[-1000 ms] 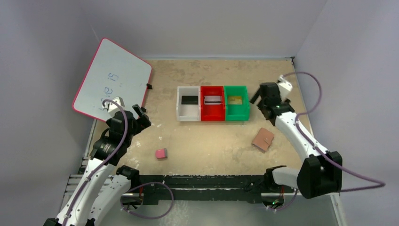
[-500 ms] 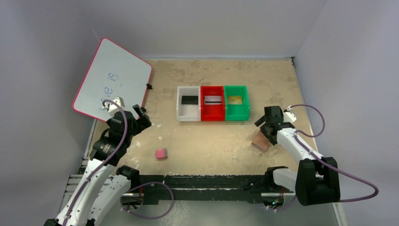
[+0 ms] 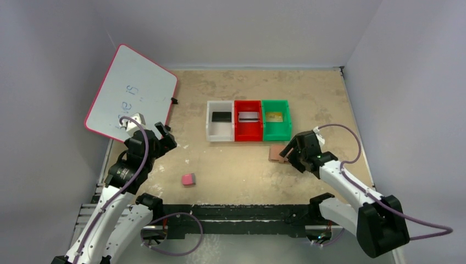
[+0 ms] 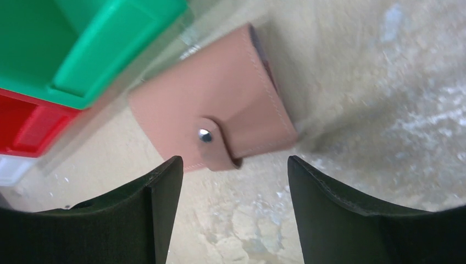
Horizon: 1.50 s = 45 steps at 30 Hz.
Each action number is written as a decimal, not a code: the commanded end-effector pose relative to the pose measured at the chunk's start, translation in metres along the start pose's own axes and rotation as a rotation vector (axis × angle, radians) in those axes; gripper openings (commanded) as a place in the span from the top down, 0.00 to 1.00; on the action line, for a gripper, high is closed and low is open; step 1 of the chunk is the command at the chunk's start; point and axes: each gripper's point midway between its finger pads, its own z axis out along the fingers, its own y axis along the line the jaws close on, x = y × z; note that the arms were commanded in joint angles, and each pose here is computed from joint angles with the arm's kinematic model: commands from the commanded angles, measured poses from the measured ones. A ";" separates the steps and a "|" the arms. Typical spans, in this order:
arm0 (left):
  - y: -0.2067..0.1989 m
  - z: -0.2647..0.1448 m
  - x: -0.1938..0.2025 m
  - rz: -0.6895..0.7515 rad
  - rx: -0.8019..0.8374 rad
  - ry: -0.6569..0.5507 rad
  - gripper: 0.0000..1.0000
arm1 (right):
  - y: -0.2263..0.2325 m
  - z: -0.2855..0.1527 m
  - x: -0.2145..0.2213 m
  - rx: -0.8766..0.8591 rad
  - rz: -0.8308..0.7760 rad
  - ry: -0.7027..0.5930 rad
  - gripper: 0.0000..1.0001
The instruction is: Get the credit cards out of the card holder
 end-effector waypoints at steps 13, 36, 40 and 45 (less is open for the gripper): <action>-0.006 -0.002 -0.009 -0.016 0.024 -0.030 0.09 | 0.016 -0.048 -0.071 0.059 -0.016 -0.248 0.21; -0.005 0.000 -0.007 -0.012 0.016 -0.020 0.09 | 0.014 0.032 -0.060 0.119 -0.274 -0.145 0.30; -0.006 0.000 -0.007 -0.012 0.015 -0.020 0.09 | 0.006 0.037 -0.053 0.146 -0.269 -0.123 0.30; -0.005 0.000 -0.007 -0.010 0.014 -0.018 0.09 | 0.007 0.043 -0.039 0.131 -0.297 -0.064 0.30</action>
